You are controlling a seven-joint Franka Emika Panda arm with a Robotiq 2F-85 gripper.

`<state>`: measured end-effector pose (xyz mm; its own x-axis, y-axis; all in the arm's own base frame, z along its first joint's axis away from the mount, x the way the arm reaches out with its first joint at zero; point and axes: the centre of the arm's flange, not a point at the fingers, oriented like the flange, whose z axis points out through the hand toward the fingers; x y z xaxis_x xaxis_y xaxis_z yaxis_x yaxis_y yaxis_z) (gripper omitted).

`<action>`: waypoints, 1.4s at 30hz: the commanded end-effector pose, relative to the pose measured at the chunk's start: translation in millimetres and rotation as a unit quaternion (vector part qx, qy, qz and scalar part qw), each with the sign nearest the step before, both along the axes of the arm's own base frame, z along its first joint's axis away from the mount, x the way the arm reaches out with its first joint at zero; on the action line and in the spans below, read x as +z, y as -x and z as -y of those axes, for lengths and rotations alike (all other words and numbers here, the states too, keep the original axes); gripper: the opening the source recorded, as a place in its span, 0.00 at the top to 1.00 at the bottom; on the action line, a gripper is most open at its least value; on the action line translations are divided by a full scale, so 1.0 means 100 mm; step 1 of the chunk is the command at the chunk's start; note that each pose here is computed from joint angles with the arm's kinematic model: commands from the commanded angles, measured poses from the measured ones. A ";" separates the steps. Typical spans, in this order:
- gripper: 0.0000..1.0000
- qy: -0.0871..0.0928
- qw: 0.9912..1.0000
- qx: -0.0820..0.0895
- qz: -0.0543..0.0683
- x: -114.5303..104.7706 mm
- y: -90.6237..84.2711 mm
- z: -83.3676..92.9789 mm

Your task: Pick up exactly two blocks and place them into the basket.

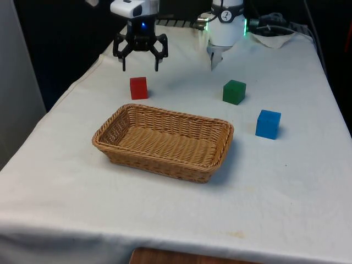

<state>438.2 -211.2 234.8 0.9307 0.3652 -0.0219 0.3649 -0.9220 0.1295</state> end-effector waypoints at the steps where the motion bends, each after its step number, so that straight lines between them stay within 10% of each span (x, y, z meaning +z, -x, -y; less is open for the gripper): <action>1: 0.00 -0.005 1.000 0.003 0.003 -0.09 0.02 -0.04; 42: 0.00 -0.025 0.999 0.031 -0.002 -0.38 0.05 0.01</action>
<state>431.8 -216.0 206.5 0.9090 0.4166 -0.0150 0.4164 -0.9056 0.0803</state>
